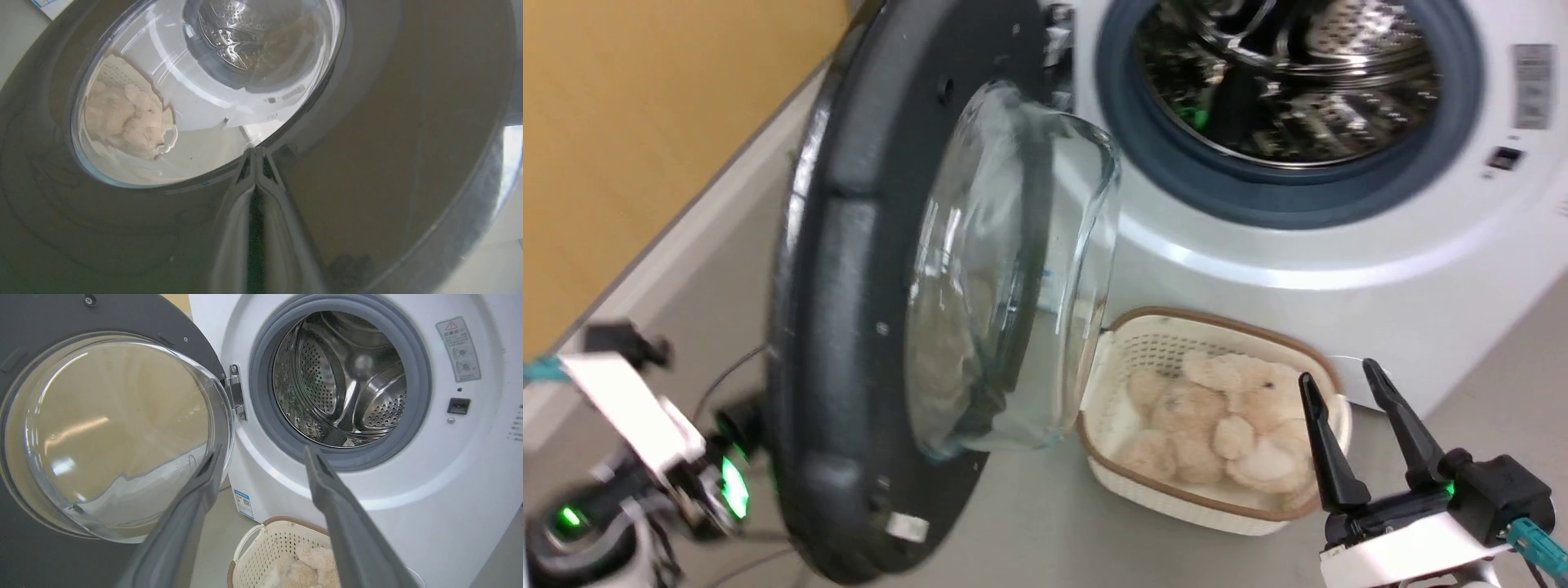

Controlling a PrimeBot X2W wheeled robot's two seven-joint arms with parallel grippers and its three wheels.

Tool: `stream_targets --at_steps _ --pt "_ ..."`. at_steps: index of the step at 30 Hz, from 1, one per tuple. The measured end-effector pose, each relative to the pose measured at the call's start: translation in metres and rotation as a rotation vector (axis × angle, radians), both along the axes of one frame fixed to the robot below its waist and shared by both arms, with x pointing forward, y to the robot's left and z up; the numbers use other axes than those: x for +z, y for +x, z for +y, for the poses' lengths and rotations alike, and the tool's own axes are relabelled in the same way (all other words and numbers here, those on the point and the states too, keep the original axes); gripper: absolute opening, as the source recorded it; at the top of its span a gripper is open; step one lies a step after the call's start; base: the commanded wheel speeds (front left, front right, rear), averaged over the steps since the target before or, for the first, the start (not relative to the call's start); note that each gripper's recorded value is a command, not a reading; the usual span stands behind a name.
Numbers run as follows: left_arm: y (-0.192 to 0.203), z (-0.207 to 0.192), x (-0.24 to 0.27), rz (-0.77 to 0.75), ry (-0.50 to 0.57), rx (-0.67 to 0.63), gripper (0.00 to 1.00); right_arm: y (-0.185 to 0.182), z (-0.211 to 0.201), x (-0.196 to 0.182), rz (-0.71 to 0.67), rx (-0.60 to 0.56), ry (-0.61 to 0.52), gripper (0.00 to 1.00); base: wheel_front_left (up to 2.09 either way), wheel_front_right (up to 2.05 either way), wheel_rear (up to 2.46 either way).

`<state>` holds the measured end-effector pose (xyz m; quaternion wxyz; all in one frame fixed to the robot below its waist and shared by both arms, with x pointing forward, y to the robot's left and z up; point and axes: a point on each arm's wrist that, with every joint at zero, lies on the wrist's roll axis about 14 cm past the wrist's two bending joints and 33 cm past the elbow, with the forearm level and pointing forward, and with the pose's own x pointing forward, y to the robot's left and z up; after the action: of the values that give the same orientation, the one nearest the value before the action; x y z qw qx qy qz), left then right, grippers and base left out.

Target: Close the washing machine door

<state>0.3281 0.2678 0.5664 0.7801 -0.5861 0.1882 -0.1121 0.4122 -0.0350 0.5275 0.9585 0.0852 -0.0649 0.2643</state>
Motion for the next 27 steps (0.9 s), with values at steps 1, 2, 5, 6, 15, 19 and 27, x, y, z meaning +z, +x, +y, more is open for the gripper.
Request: stream_targets --at_steps 1,2,5,6,15,19,27 --pt "-0.001 -0.01 -0.004 0.01 -0.015 -0.027 0.0 -0.001 -0.005 0.001 -0.001 -0.014 0.0 1.0 0.0 0.0 0.0" --pt "-0.002 -0.021 -0.008 0.02 -0.031 -0.055 0.0 -0.002 -0.01 0.002 -0.003 -0.029 0.0 1.0 0.0 0.0 0.0" --pt "-0.003 -0.048 -0.015 0.028 -0.077 -0.121 0.0 -0.005 -0.027 0.003 -0.006 -0.076 -0.005 1.0 0.0 0.0 0.0" --pt "-0.001 -0.056 -0.015 0.026 -0.094 -0.136 0.0 -0.007 -0.032 0.002 -0.004 -0.09 -0.007 1.0 0.0 0.0 0.0" --pt "0.039 -0.156 -0.011 -0.07 -0.235 -0.258 0.0 -0.026 -0.096 0.001 0.003 -0.273 -0.026 1.0 0.0 0.0 0.0" --pt "0.049 -0.199 -0.013 -0.092 -0.267 -0.326 0.0 -0.033 -0.119 -0.001 0.012 -0.342 -0.033 1.0 0.0 0.0 0.0" --pt "0.087 -0.258 -0.028 -0.078 -0.259 -0.319 0.0 -0.052 -0.16 -0.007 0.039 -0.484 -0.047 1.0 0.0 0.0 0.0"
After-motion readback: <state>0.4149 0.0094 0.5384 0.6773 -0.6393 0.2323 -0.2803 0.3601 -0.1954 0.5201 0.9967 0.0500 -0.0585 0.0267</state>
